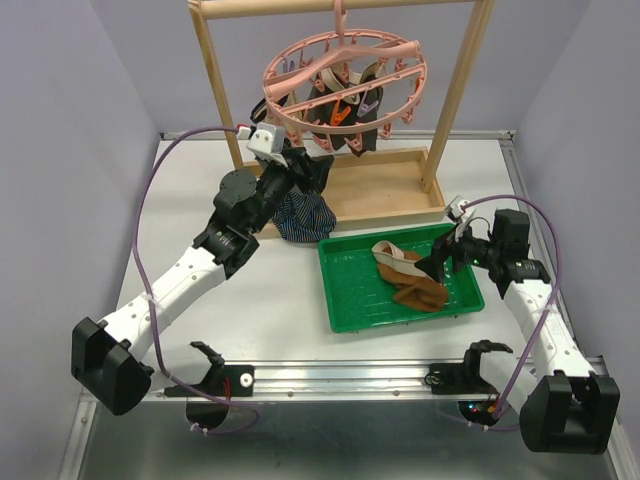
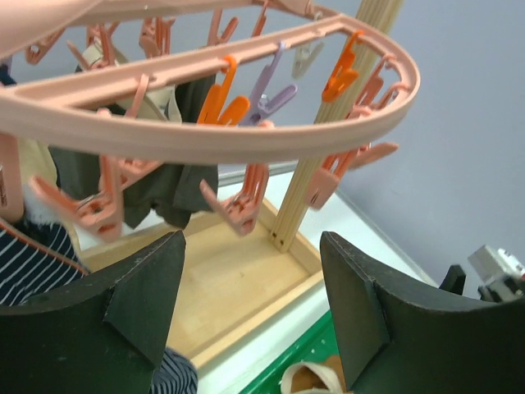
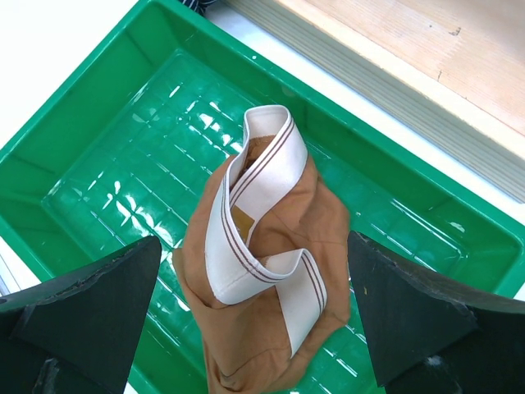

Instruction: Remove the underwear clipped to the hanger

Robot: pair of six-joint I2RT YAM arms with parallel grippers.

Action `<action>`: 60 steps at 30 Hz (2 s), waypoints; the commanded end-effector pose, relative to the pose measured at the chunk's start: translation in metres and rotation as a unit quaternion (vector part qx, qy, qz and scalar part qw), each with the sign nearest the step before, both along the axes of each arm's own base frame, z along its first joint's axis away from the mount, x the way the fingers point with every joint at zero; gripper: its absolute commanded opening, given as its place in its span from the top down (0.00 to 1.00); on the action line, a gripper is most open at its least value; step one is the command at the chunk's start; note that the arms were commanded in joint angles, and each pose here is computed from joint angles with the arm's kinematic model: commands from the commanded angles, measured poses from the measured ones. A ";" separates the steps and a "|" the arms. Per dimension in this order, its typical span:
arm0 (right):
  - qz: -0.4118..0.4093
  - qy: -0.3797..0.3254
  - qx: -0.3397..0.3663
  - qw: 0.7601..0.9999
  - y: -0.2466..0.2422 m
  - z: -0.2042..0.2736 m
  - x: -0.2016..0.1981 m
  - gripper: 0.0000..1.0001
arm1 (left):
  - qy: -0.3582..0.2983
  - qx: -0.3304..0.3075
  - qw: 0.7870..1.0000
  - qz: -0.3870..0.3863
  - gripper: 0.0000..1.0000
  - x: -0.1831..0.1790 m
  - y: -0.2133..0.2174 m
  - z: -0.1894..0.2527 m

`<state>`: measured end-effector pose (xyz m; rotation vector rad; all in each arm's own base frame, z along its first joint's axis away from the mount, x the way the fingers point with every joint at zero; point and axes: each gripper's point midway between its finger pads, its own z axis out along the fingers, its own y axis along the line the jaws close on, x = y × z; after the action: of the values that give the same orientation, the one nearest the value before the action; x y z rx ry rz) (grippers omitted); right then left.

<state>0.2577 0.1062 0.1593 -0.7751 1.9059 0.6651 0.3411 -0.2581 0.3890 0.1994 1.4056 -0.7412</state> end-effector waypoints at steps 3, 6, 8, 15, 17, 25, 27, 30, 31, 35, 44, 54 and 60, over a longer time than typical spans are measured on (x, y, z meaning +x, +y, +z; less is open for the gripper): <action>0.005 -0.007 0.007 1.000 0.001 -0.003 0.001 0.00 | -0.007 0.032 0.999 0.013 0.21 -0.023 0.022 -0.004; 0.003 -0.005 0.007 1.000 0.000 -0.004 0.001 0.00 | -0.002 0.035 0.999 0.036 0.17 -0.028 0.037 -0.009; 0.002 -0.005 0.007 1.000 -0.001 -0.004 0.002 0.00 | 0.005 0.037 0.998 0.050 0.16 -0.031 0.049 -0.017; 0.002 -0.003 0.007 1.000 -0.001 -0.006 0.001 0.00 | 0.016 0.004 0.996 0.085 0.12 -0.027 0.092 -0.032; 0.002 -0.003 0.007 1.000 -0.001 -0.005 0.002 0.00 | 0.012 0.002 0.997 0.070 0.10 -0.029 0.094 -0.032; 0.002 -0.003 0.007 1.000 -0.001 -0.006 0.001 0.00 | -0.033 0.009 0.999 0.008 0.10 -0.013 0.120 -0.019; 0.002 -0.004 0.007 1.000 -0.001 -0.005 0.001 0.00 | -0.052 0.013 0.999 -0.007 0.10 -0.007 0.120 -0.007; 0.004 -0.003 0.009 1.000 0.000 -0.006 0.001 0.00 | -0.066 0.032 0.996 -0.047 0.11 0.000 0.114 0.001; 0.005 -0.002 0.010 1.000 0.000 -0.006 0.000 0.00 | -0.066 0.036 0.996 -0.053 0.11 0.003 0.112 0.002; 0.022 -0.004 0.018 1.000 0.005 -0.006 -0.003 0.00 | -0.054 0.045 0.995 -0.077 0.12 0.019 0.105 -0.005; 0.061 0.003 0.042 0.997 0.015 -0.009 -0.015 0.00 | -0.018 0.064 0.995 -0.077 0.15 0.031 0.105 -0.047; 0.155 -0.090 0.007 0.984 0.031 0.000 -0.019 0.00 | 0.021 0.074 0.997 0.001 0.15 -0.001 0.132 -0.094; 0.189 -0.134 -0.104 0.967 0.061 0.004 0.026 0.00 | 0.025 0.043 0.996 0.076 0.14 -0.037 0.158 -0.088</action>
<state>0.2432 0.1556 0.1403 -1.1747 1.7241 0.7918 0.3220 -0.1199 0.2807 0.2375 1.5505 -0.6355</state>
